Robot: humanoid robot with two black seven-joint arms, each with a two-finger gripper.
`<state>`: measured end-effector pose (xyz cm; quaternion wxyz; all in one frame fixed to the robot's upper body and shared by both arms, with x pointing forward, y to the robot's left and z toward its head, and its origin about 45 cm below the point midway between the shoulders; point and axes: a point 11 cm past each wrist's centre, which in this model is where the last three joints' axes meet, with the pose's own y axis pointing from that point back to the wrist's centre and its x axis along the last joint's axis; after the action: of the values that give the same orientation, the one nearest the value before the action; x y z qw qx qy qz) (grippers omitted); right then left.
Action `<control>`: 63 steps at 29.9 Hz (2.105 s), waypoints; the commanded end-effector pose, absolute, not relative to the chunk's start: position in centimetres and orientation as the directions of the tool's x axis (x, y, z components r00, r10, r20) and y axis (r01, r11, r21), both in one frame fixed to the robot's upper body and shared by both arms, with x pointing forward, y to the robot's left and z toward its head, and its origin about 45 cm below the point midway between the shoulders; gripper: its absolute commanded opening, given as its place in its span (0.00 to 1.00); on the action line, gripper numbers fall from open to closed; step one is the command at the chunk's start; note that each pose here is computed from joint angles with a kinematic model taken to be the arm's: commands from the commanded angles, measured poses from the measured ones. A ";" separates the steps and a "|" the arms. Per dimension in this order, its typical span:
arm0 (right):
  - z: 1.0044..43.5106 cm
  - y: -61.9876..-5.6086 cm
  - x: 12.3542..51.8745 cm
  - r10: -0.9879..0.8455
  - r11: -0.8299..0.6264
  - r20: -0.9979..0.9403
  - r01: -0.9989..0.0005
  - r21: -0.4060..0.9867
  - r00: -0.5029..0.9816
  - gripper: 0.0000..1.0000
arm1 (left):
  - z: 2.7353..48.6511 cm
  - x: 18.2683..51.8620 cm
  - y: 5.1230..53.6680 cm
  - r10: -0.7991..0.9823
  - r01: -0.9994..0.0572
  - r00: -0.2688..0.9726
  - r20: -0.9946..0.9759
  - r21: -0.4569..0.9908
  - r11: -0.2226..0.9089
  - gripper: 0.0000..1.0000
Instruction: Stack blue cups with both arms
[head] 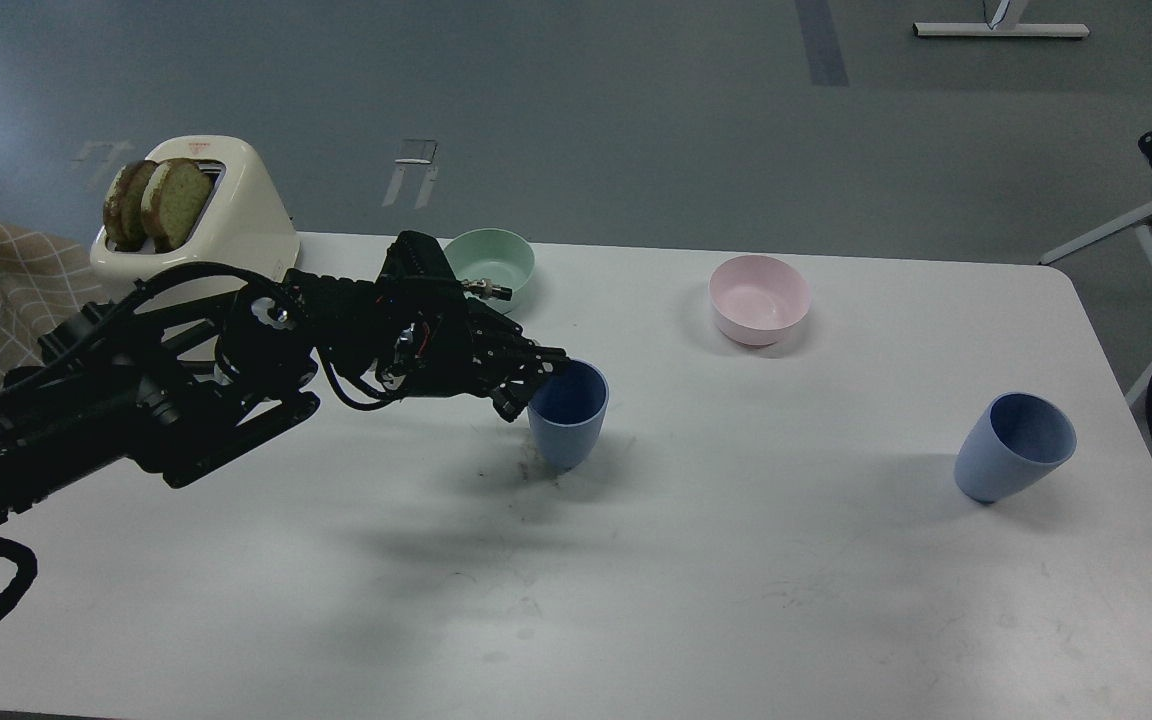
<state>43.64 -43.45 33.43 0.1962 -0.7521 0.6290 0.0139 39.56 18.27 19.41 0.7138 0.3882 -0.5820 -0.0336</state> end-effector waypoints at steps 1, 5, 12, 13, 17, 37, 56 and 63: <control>33.4 -43.5 43.5 -0.942 -0.132 -0.265 -0.952 -0.276 0.207 1.00 | 19.4 40.1 18.3 -0.495 -0.414 0.326 0.805 0.592 0.691 0.00; 33.4 -43.5 43.5 -0.942 -0.132 -0.265 -0.952 -0.276 0.207 1.00 | 19.0 40.0 18.1 -0.494 -0.412 0.334 0.803 0.595 0.690 0.00; 33.4 -43.5 43.5 -0.942 -0.133 -0.265 -0.952 -0.277 0.208 1.00 | 18.4 39.9 17.2 -0.487 -0.402 0.342 0.804 0.593 0.697 0.00; 33.4 -43.5 43.5 -0.942 -0.134 -0.264 -0.952 -0.276 0.209 1.00 | 18.4 40.0 17.1 -0.486 -0.403 0.341 0.805 0.592 0.698 0.00; 33.2 -43.4 43.3 -0.943 -0.139 -0.257 -0.952 -0.271 0.211 1.00 | 18.5 40.4 16.5 -0.471 -0.417 0.340 0.814 0.579 0.700 0.02; 34.9 -44.8 39.1 -0.969 -0.211 -0.070 -0.944 -0.255 0.235 1.00 | 25.9 43.7 19.0 0.064 -0.564 0.503 0.862 0.271 0.780 0.97; 30.2 -44.1 32.3 -0.267 -0.267 0.858 -0.889 0.372 0.439 1.00 | 36.1 48.5 31.1 0.941 -0.879 0.336 -0.026 -0.368 0.304 0.97; 27.1 -44.3 31.3 -0.073 -0.207 0.856 -0.847 0.490 0.512 1.00 | 35.7 48.2 33.7 0.933 -0.898 0.289 -0.214 -0.399 0.186 0.97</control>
<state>31.69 -43.88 28.28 -0.4926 -0.7078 0.3632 -0.3527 48.49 32.52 36.18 0.7817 -0.2020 -0.0636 0.5866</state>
